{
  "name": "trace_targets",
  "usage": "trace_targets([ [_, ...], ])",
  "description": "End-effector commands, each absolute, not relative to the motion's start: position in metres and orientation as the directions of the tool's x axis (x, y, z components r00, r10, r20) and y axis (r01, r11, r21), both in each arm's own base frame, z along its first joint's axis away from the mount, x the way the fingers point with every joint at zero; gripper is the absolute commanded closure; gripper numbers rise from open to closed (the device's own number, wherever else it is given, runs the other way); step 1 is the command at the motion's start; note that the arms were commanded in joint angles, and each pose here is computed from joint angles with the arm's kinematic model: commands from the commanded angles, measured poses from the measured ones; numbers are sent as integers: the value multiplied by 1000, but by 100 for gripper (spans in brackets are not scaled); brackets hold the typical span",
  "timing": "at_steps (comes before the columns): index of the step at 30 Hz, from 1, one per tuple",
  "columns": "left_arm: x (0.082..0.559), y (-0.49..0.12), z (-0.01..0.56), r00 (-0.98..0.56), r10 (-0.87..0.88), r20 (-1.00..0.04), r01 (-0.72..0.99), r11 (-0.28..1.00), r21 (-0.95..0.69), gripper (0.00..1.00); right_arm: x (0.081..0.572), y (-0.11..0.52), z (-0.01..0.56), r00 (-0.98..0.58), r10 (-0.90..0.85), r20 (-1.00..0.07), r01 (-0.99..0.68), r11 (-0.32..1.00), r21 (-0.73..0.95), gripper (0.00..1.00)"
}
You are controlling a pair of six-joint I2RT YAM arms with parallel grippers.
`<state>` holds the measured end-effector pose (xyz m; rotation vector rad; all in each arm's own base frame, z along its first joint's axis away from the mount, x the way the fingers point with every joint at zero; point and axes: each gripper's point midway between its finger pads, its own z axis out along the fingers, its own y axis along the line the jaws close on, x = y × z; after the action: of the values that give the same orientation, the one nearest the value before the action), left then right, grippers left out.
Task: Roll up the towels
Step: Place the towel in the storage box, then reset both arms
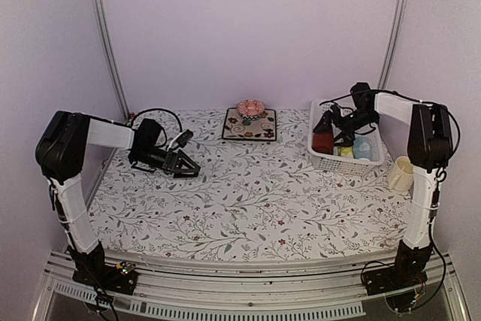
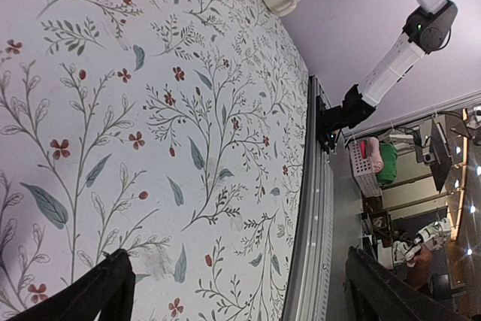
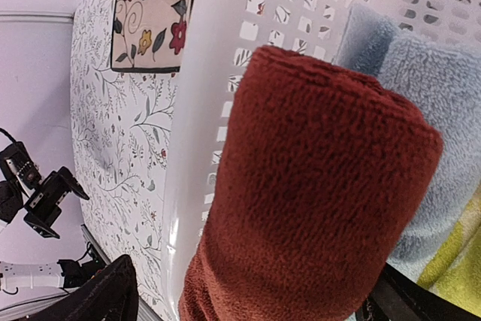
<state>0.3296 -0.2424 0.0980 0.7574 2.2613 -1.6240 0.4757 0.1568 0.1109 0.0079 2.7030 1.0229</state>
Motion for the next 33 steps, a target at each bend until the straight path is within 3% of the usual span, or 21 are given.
trace_targets([
  [1, 335, -241, 98, -824, 260, -503, 560, 240, -793, 3, 478, 147, 141, -951, 129, -281, -69, 798, 599, 1],
  [10, 348, -229, 114, -781, 256, -569, 624, 329, -709, 3, 465, 128, 199, -895, 136, -425, -98, 870, 483, 1],
  [16, 380, -179, 148, -689, 214, -692, 674, 540, -504, 3, 435, 118, 261, -726, 141, -673, -153, 921, 357, 1],
  [22, 395, -113, 198, -549, 175, -818, 623, 738, -260, 3, 387, 104, 274, -567, 138, -812, -158, 949, 271, 1],
  [27, 381, -70, 238, -386, 239, -891, 506, 862, 12, 3, 348, 98, 284, -426, 126, -896, -211, 949, 234, 1],
  [33, 331, -46, 273, -181, 324, -929, 377, 895, 238, 3, 311, 115, 271, -378, 72, -923, -313, 928, 201, 1],
])
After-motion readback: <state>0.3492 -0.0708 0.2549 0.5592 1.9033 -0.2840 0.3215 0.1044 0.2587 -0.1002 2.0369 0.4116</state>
